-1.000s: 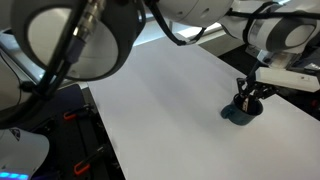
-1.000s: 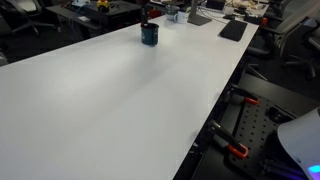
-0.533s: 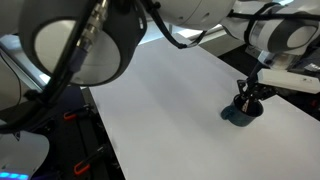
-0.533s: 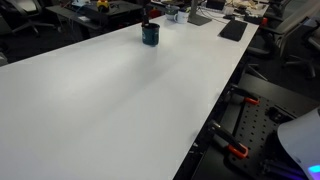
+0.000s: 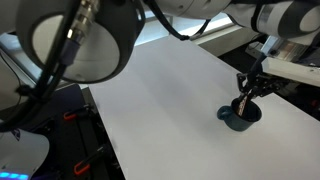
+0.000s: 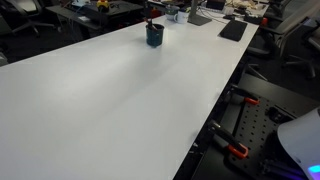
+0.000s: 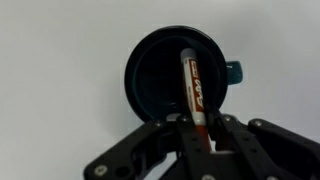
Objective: Remove the marker from the mug
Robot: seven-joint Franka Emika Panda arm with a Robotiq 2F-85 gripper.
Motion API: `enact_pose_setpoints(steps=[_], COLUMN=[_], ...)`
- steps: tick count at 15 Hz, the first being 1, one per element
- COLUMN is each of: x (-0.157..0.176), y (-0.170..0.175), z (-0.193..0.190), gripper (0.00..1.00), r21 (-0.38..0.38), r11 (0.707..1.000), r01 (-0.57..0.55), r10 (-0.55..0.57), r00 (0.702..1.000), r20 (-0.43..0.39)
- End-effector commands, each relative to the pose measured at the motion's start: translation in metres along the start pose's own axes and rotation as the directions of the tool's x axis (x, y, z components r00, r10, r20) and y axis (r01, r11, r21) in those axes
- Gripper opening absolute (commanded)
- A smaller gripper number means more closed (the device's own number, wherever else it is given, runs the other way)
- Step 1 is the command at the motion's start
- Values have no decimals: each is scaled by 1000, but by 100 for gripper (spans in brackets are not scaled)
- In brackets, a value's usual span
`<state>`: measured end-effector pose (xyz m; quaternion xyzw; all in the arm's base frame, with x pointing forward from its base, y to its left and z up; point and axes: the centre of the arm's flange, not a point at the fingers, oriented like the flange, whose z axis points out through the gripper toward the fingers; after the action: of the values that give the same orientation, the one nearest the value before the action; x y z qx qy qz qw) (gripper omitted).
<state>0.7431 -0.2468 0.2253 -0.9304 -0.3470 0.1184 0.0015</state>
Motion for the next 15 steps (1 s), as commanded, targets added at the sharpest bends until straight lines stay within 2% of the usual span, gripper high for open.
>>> enact_pose_setpoints(steps=[1,5,8,15], x=[-1,3,17,76], y=[-3,-21,-42,-95], z=[-44,-73,-79,-35], gripper=[5,5,5,5], r21=[30,64,96,147], r11=[999,997,995,989], r01=[-31,-41,-28,6], r10=[30,36,18,-37], r00=[999,997,995,977], r20=[39,75,102,211])
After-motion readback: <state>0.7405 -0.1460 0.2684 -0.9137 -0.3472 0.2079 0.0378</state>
